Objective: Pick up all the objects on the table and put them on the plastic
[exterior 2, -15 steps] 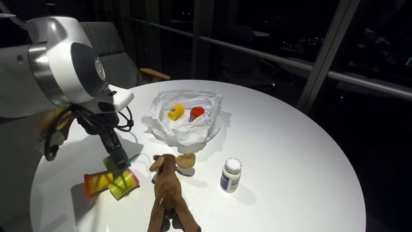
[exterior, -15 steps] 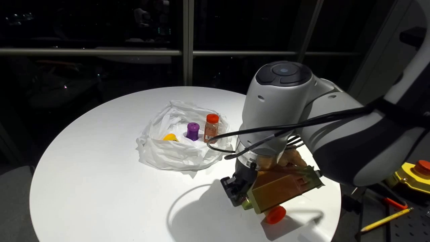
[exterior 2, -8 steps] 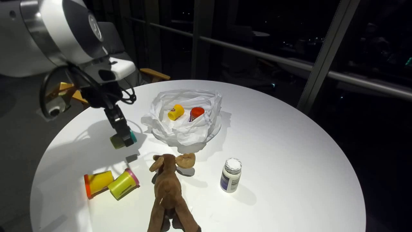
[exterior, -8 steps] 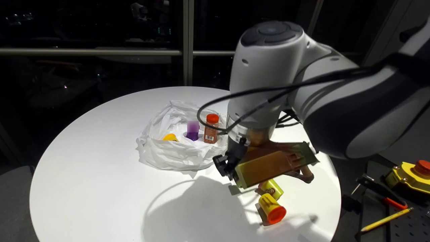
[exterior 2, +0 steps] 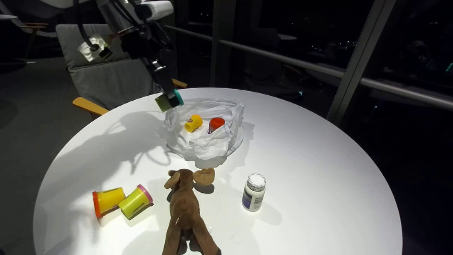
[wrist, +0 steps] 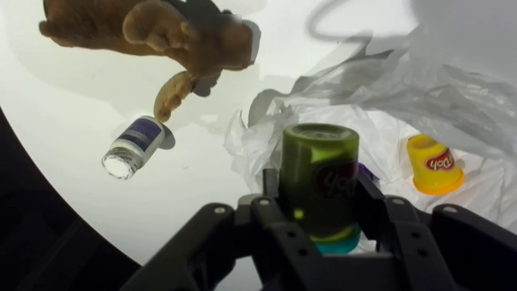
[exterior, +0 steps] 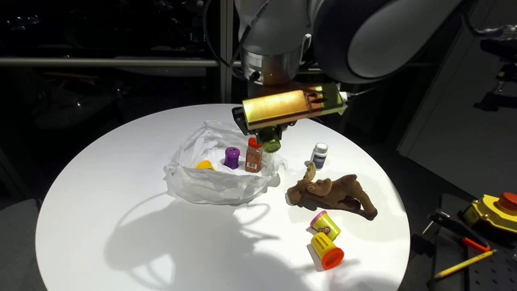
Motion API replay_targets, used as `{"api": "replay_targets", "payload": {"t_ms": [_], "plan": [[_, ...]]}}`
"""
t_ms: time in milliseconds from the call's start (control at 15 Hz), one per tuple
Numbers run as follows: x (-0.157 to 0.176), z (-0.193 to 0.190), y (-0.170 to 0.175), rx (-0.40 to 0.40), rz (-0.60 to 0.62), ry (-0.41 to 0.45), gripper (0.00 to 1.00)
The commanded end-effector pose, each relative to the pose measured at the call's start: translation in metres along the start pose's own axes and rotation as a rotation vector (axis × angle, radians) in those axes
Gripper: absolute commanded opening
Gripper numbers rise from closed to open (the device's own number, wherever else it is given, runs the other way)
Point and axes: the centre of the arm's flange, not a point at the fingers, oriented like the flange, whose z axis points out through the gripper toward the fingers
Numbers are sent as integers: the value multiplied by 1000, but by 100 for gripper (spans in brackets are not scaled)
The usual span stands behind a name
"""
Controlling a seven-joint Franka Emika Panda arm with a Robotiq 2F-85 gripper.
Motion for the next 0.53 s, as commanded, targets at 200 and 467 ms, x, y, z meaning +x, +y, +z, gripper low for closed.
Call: {"api": "replay_targets", "payload": {"t_ms": [200, 467], "plan": [[80, 64, -52, -5, -39, -52, 22], [75, 125, -68, -20, -86, -147, 22]]}}
